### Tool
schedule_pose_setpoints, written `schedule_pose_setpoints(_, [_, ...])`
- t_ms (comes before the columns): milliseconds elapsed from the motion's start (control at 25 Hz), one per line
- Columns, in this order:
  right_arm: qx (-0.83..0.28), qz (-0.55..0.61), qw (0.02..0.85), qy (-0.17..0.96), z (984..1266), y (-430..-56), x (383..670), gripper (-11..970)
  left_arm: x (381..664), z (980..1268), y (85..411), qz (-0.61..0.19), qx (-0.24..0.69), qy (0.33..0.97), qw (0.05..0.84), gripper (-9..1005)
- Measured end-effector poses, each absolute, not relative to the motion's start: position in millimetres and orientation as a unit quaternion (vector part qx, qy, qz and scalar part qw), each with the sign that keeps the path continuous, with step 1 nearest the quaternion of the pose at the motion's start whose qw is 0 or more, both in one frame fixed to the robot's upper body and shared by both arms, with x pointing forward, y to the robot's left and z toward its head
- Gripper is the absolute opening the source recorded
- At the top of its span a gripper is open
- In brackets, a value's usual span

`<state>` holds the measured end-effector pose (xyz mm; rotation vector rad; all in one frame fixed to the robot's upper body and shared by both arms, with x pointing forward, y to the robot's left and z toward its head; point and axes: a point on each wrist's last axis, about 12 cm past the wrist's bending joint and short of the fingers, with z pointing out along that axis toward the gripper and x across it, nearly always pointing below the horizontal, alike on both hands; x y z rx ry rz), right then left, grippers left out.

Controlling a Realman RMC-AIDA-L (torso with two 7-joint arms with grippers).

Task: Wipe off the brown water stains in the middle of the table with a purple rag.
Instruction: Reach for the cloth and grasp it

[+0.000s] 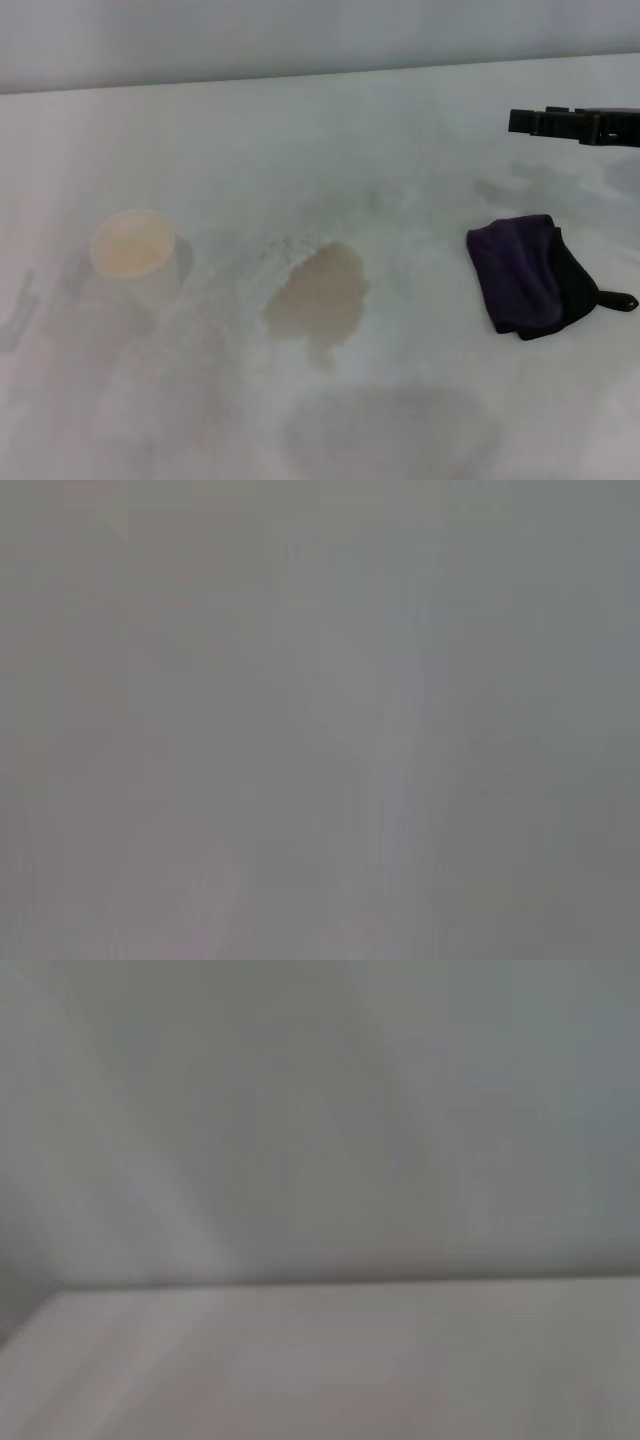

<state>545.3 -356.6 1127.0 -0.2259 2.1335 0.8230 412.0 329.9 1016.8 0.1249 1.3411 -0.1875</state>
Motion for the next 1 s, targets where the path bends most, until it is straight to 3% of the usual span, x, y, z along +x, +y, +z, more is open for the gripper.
schedule_pose_setpoints(280, [-0.119, 0.25, 0.356, 0.893, 1154, -337, 563, 859, 415, 1020, 332, -0.082, 0.062, 0.612, 0.784, 877])
schedule_pose_setpoints(520, [-0.162, 0.149, 0.305, 0.927, 1175, -298, 585, 859, 415, 1021, 336, -0.067, 0.056, 0.61, 0.788, 877])
schedule_pose_setpoints(1000, [-0.233, 0.064, 0.201, 0.949, 1169, -238, 599, 857, 417, 1023, 338, -0.059, 0.052, 0.606, 0.791, 877])
